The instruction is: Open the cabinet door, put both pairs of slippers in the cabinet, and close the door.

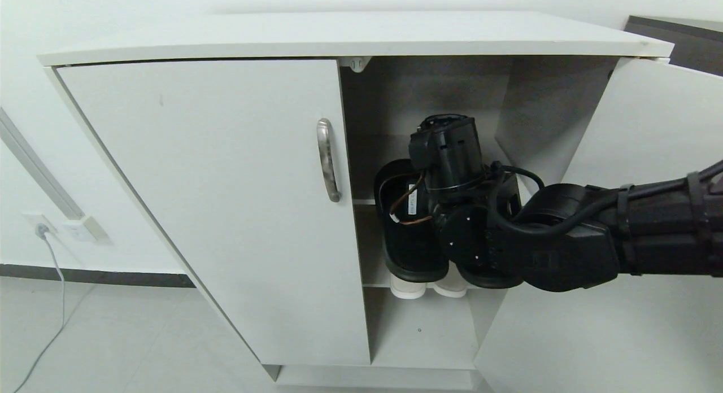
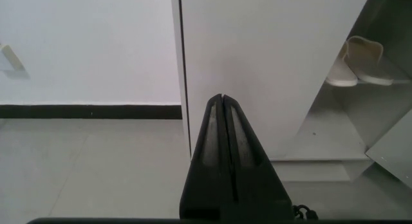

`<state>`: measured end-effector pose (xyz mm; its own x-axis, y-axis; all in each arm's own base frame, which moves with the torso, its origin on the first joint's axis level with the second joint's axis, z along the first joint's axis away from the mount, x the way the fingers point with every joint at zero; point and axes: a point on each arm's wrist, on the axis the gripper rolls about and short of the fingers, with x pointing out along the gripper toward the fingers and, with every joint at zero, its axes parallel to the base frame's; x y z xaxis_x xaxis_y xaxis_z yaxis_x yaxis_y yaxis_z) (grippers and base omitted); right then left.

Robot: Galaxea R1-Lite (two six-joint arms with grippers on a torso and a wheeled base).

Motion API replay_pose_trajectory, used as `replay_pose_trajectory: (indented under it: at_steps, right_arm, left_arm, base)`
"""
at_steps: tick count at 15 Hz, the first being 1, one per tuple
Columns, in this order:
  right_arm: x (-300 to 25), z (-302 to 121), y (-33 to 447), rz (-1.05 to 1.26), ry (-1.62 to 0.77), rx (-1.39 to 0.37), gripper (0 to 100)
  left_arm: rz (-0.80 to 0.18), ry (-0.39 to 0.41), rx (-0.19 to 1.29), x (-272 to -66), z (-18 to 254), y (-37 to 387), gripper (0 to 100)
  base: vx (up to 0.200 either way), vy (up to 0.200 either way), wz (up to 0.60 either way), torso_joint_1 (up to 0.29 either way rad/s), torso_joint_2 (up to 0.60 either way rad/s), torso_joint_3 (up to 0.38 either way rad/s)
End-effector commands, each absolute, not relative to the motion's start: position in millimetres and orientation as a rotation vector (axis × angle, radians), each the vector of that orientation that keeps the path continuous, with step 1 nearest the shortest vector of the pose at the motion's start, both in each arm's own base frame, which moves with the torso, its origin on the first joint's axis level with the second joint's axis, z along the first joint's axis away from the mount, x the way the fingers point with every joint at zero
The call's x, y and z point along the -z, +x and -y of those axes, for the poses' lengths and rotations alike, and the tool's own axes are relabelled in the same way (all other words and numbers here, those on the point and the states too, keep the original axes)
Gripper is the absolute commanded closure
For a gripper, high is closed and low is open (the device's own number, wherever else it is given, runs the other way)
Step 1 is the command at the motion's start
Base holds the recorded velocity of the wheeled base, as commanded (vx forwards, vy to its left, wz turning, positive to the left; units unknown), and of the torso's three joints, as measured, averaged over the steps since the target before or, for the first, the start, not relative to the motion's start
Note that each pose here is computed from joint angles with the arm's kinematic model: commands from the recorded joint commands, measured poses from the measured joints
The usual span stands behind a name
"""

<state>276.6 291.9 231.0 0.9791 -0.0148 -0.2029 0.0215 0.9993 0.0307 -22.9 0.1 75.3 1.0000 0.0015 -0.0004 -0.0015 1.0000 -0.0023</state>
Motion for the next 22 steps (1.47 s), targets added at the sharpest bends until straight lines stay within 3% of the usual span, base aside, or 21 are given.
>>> replay_pose_trajectory:
  at_steps: [1, 9, 22]
  right_arm:
    - [-226, -296, 291, -0.201, 0.024, 0.031, 100]
    - [-237, -295, 336, -0.143, 0.041, 0.067, 100]
    - [-243, -289, 356, -0.137, 0.028, 0.089, 100]
  left_arm:
    - [-0.002, -0.003, -0.002, -75, 0, -23, 100]
    - [-0.002, -0.003, -0.003, -75, 0, -23, 100]
    - [-0.002, -0.006, -0.003, -75, 0, -23, 100]
  base:
    - [0.000, 0.000, 0.00, 0.000, 0.00, 0.000]
    - [0.000, 0.000, 0.00, 0.000, 0.00, 0.000]
    - [0.000, 0.000, 0.00, 0.000, 0.00, 0.000]
